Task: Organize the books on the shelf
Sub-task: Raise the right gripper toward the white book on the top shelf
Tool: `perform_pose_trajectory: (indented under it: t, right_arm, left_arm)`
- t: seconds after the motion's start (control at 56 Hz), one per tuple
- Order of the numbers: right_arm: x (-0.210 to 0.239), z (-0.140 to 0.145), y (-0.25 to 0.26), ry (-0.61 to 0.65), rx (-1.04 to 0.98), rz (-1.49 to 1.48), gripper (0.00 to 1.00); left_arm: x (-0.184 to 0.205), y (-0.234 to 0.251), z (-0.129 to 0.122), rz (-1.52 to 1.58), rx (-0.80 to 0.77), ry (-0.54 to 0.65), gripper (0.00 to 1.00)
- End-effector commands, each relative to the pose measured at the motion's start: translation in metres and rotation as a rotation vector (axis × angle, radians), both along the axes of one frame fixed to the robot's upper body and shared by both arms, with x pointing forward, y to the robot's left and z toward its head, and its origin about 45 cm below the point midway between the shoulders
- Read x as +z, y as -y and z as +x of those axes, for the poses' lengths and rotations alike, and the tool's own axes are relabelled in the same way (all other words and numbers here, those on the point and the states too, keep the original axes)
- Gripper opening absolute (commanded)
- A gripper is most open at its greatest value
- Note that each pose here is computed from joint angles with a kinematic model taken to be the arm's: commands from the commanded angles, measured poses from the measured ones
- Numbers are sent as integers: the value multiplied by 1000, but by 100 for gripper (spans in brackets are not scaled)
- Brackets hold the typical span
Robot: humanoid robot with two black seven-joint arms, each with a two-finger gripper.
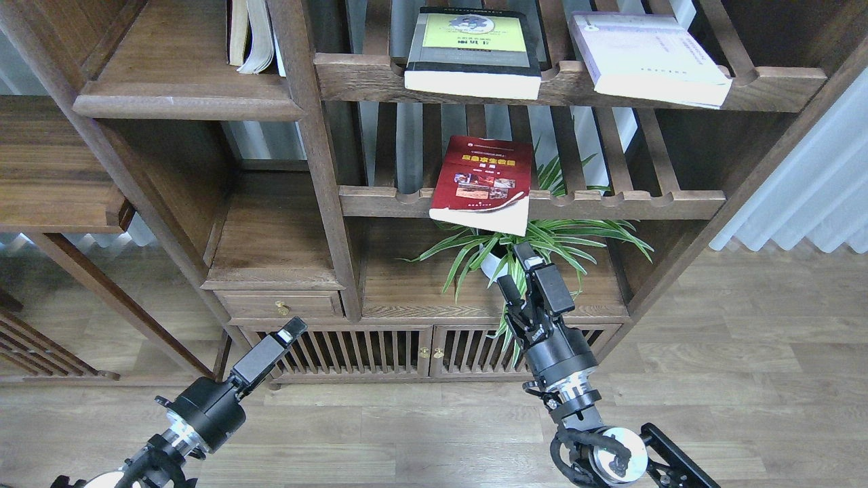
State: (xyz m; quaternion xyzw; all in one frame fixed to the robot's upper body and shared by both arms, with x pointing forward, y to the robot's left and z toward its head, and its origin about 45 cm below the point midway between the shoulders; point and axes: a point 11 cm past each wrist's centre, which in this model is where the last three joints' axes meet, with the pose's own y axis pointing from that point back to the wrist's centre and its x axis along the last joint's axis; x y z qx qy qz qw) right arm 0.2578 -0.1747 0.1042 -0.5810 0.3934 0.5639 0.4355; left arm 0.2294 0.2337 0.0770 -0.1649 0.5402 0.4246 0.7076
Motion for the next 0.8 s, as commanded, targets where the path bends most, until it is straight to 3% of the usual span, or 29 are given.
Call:
perform_pose_trajectory:
  t: [0.0,0.25,0.643,0.786]
  right_arm:
    - [5,-3,-5,30,14,18,99]
    - [45,5,4,158,58,-6,99]
    - [121,56,42,390,-42,-20,99]
    - [137,74,62,396,-92,-69,99]
  left_arm:
    - [6,-3,9,0,8,22,100]
    - [4,-6,10,2,16,16,100]
    - [-7,-11,3,5,33,-20,100]
    - [-12,-12,1,6,39,-36,100]
